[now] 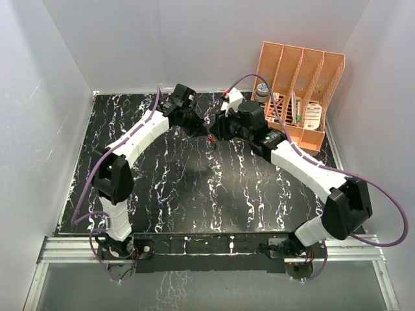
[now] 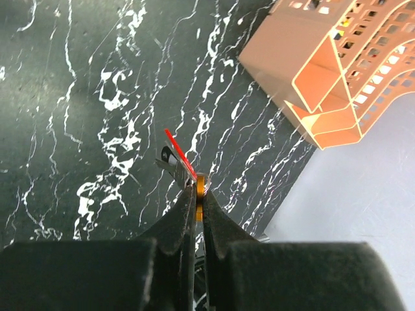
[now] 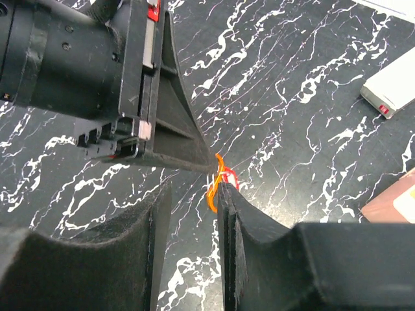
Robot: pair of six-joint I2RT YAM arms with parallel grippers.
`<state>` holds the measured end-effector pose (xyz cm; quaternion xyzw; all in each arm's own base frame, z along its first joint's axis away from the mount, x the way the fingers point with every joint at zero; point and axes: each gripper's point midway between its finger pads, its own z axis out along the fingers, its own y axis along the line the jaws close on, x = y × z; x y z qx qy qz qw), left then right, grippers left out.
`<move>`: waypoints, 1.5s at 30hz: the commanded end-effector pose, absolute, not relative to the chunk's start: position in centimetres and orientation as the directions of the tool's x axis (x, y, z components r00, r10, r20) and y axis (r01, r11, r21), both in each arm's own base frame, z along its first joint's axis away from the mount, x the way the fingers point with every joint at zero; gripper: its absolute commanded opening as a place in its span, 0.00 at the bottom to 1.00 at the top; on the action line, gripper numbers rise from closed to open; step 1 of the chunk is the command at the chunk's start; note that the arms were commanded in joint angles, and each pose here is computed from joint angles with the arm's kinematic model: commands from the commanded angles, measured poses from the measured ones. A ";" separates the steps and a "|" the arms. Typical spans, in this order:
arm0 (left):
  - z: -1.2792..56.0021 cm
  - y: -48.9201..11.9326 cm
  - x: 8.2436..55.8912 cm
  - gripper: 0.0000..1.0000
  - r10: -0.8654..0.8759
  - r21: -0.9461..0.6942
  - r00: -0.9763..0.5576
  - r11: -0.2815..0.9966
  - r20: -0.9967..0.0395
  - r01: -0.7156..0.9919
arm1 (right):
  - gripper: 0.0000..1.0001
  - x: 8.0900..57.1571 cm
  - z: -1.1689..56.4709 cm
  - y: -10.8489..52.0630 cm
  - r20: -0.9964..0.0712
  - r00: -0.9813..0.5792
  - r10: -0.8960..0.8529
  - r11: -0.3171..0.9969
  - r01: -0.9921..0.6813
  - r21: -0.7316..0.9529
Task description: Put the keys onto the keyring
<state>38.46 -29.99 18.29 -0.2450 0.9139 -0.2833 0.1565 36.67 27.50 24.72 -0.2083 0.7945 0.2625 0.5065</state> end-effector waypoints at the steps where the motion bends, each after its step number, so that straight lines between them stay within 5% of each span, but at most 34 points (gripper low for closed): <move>1: 19.6 -30.0 36.9 0.00 -0.553 -0.587 -0.830 0.694 -0.063 -0.418 | 0.31 37.6 26.4 27.9 -0.939 -0.326 -0.111 0.795 -0.596 0.113; 22: 19.2 -30.1 35.9 0.00 -0.581 -0.521 -0.809 0.666 0.087 -0.534 | 0.31 36.1 22.6 28.2 -0.908 -0.352 -0.227 0.764 -0.642 0.058; 45: 19.8 -30.1 36.1 0.00 -0.584 -0.526 -0.803 0.648 0.120 -0.550 | 0.34 35.3 20.3 29.4 -0.887 -0.374 -0.269 0.742 -0.668 0.057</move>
